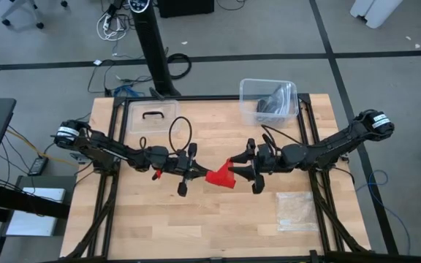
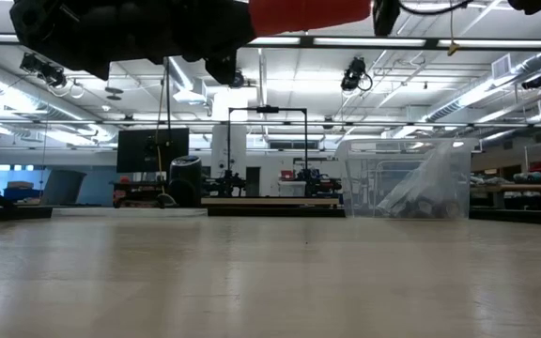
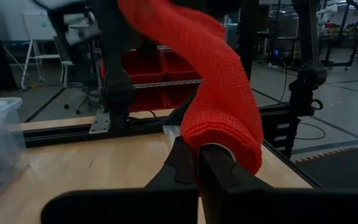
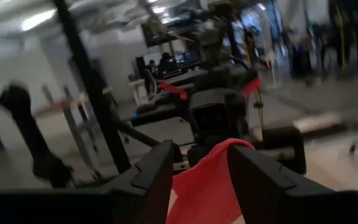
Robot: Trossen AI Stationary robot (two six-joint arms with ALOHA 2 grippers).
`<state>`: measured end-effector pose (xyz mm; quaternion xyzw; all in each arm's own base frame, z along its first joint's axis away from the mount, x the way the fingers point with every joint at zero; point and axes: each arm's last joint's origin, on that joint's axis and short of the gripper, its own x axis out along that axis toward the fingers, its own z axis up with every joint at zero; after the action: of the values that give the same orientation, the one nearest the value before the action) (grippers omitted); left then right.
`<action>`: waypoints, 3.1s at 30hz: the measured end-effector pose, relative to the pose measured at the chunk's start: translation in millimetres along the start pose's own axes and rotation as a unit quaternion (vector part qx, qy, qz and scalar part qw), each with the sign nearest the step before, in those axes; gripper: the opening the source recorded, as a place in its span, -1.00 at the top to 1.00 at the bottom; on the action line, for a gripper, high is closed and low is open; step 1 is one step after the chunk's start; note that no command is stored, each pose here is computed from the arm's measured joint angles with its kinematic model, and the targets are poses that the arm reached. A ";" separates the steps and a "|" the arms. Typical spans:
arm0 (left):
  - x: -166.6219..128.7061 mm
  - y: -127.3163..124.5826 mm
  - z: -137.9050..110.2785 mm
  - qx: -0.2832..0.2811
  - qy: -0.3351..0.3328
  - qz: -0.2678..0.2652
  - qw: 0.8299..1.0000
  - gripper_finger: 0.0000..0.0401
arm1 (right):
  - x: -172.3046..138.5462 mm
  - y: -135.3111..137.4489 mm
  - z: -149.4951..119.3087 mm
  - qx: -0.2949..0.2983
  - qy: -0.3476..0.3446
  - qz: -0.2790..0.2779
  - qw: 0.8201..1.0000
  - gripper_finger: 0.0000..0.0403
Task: Roll bandage
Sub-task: Roll the red bandage
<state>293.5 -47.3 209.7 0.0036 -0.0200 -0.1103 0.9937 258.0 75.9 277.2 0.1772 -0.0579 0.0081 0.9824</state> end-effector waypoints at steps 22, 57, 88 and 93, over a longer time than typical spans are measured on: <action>0.0 -0.4 -2.4 -0.001 0.013 -0.008 1.000 1.00 | -6.1 15.5 -9.8 -0.021 0.042 0.049 0.998 0.24; -0.3 0.2 -7.8 0.043 0.041 0.001 0.998 1.00 | 75.1 10.2 13.3 -0.086 0.370 -0.047 0.924 0.50; -0.3 0.2 -8.2 0.043 0.043 0.001 0.998 1.00 | 71.3 13.0 12.8 -0.086 0.387 -0.050 0.917 0.40; -0.3 0.5 -8.4 0.043 0.043 0.002 0.998 1.00 | 71.2 13.2 12.7 -0.092 0.389 -0.044 0.916 0.81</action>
<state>293.7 -46.7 201.4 0.0508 0.0184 -0.1067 0.9928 326.9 83.5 301.9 0.0717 0.3364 0.0281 0.9386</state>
